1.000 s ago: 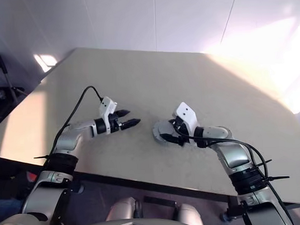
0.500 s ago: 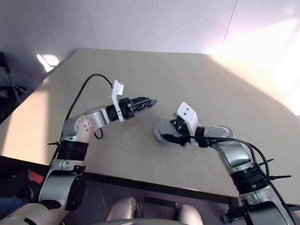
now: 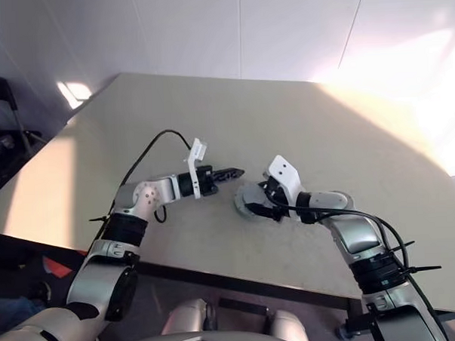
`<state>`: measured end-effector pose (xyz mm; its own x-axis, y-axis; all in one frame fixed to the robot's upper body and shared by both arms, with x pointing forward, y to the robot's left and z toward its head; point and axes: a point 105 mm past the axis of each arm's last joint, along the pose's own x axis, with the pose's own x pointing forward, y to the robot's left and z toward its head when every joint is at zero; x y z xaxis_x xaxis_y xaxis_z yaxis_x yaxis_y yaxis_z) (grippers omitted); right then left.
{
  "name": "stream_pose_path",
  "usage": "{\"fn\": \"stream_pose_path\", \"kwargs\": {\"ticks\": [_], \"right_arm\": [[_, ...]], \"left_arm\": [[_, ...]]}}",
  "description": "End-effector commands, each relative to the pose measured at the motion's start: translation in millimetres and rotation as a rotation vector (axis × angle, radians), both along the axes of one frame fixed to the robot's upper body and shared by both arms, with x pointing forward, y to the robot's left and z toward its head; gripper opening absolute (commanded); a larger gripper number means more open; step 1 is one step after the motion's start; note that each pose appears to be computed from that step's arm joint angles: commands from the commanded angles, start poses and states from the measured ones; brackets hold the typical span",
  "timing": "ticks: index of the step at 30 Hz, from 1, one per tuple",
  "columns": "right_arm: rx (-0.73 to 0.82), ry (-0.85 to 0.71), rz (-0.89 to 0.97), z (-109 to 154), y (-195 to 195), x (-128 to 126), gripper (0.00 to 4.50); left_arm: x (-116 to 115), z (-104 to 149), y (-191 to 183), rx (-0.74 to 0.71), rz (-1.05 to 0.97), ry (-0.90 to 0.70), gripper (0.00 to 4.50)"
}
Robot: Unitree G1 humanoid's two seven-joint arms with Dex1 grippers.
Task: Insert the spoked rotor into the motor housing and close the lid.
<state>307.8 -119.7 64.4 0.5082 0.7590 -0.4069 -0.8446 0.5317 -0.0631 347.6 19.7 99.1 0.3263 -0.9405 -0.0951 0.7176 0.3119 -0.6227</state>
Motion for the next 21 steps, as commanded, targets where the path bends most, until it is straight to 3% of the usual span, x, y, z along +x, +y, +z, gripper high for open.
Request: {"fn": "stream_pose_path", "kwargs": {"ticks": [1, 8, 14, 20, 21], "right_arm": [[-0.045, 0.057, -0.043, -16, -9, -1, 3.10], [-0.044, 0.059, -0.052, -18, -8, 0, 3.10], [-0.045, 0.055, -0.061, -17, -8, 2, 3.10], [0.002, 0.057, -0.056, -6, -6, 4, 3.10], [0.016, 0.054, -0.045, -2, -5, 3, 3.83]], "left_arm": [[1, 11, -5, 0.007, -0.033, -0.033, 0.02], [-8, -20, -4, 0.099, -0.058, 0.097, 0.02], [-10, -63, 8, 0.334, -0.031, 0.149, 0.02], [-8, -62, 7, 0.331, -0.031, 0.123, 0.02], [-7, -61, 7, 0.327, -0.027, 0.122, 0.00]]}}
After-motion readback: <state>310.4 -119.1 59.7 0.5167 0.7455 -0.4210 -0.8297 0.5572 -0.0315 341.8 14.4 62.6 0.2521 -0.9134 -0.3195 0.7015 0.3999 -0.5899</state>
